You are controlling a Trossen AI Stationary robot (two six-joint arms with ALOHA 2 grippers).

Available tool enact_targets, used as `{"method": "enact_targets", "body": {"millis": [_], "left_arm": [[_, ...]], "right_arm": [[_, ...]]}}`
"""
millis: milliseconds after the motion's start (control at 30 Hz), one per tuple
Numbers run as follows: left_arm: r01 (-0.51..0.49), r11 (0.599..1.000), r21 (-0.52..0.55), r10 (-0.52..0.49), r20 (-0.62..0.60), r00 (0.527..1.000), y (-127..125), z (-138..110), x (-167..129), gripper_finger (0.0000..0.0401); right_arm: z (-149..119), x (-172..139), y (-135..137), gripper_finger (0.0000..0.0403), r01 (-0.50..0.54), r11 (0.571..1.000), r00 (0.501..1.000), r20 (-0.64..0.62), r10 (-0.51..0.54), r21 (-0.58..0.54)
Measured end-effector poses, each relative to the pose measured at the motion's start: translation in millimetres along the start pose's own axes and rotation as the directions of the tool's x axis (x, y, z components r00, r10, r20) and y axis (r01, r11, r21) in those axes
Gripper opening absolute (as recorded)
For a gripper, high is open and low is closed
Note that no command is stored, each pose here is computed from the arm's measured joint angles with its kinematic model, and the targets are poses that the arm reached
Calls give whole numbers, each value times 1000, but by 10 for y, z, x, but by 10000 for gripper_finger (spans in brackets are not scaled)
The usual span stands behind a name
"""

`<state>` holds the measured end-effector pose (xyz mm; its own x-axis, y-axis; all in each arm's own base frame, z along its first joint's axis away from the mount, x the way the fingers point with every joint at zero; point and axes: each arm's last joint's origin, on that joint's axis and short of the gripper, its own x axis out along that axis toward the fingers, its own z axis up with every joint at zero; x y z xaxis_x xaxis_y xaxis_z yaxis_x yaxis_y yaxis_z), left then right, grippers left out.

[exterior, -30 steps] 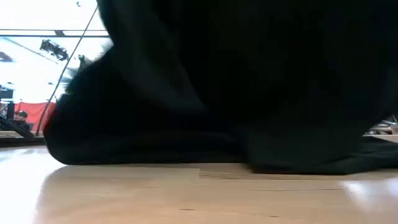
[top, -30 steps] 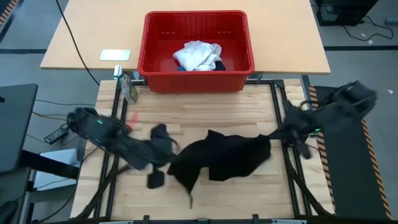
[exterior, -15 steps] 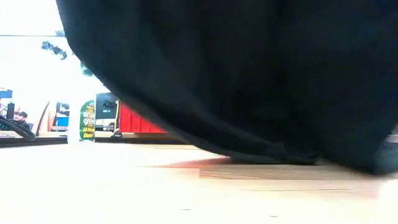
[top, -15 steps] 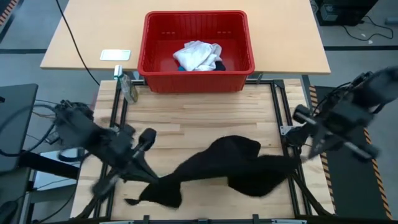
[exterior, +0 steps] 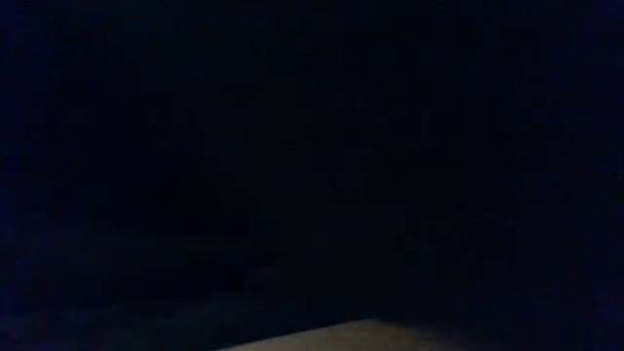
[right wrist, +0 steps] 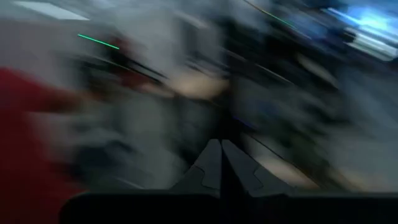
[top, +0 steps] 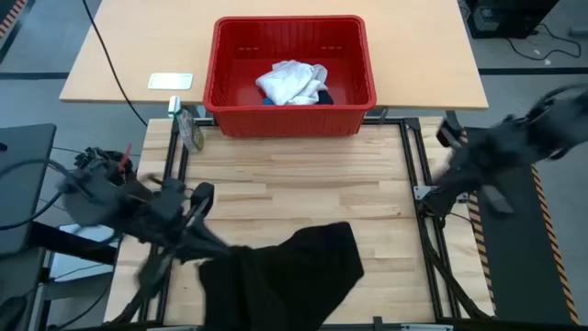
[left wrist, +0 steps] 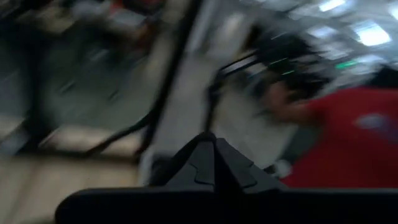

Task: Fold laundry
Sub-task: Fold the black shirt on the table

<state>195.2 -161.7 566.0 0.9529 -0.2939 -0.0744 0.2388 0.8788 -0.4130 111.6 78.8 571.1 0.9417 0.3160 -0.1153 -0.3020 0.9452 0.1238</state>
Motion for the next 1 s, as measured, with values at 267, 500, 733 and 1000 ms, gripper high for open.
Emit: {"method": "enact_targets", "body": {"millis": [267, 500, 733, 1000], "left_arm": [[-279, 960, 13, 269, -309, 912, 205, -440, 183, 0], [-254, 950, 184, 308, -394, 866, 191, -585, 184, 0], [-208, 930, 303, 326, -417, 849, 207, -606, 153, 0], [-194, 904, 380, 353, -412, 840, 282, -574, 168, 0]], "right_arm": [[-769, 771, -45, 46, 411, 911, 861, -332, -385, 10], [-1480, 1600, -28, 74, 384, 900, 890, -344, -300, 208], [-2218, 2221, -146, 131, 334, 850, 925, -317, -212, 408], [-2903, 2818, -298, 188, 339, 813, 919, -351, -179, 474]]}}
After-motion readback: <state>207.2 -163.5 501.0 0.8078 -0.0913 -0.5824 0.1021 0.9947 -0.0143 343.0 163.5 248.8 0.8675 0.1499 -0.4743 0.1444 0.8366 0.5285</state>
